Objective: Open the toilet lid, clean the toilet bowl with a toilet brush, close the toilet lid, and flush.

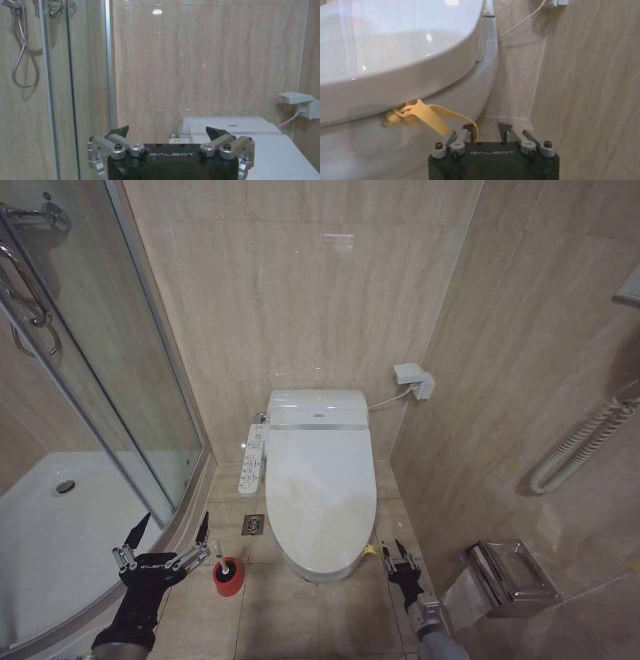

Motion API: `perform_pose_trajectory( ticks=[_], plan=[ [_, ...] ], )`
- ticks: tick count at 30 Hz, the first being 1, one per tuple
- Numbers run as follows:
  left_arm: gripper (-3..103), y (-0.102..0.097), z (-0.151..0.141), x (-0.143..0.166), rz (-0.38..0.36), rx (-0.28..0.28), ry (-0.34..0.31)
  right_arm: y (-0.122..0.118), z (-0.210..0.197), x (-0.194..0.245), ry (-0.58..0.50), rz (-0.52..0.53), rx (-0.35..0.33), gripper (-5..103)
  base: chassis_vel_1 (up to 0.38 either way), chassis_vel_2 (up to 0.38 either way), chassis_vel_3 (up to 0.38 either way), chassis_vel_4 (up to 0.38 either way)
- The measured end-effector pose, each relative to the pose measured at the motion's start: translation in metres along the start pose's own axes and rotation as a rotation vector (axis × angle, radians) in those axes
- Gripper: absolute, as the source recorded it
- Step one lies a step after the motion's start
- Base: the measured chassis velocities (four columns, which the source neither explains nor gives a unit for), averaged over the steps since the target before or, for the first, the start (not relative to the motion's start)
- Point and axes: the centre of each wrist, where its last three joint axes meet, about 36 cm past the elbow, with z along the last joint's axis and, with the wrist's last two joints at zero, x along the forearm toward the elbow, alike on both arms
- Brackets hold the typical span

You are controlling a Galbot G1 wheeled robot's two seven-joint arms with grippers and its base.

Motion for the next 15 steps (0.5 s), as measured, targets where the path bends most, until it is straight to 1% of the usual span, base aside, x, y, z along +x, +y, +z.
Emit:
perform_pose_trajectory(
  ticks=[6,7,11,13,14,15],
  plan=[
    [100,0.000,0.000,0.000,0.000,0.000,0.000,0.003,-0.005,0.002,-0.011,0.000,-0.009,34,0.000,0.000,0.000,0.000],
    [100,0.000,0.000,0.000,0.000,0.000,0.000,0.003,-0.007,0.004,-0.014,0.003,-0.017,7,0.000,0.000,0.000,0.000],
    [100,0.000,0.000,0.000,0.000,0.000,0.000,0.000,-0.014,0.010,-0.028,0.006,-0.023,7,0.000,0.000,0.000,0.000],
    [100,0.000,0.000,0.000,0.000,0.000,0.000,-0.007,-0.028,0.018,-0.063,0.013,-0.016,7,0.000,0.000,0.000,0.000],
    [100,0.000,0.000,0.000,0.000,0.000,0.000,-0.012,-0.037,0.021,-0.090,0.016,-0.001,1,0.000,0.000,0.000,0.000],
    [100,0.000,0.000,0.000,0.000,0.000,0.000,-0.012,-0.037,0.021,-0.090,0.016,-0.001,1,0.000,0.000,0.000,0.000]
  ],
)
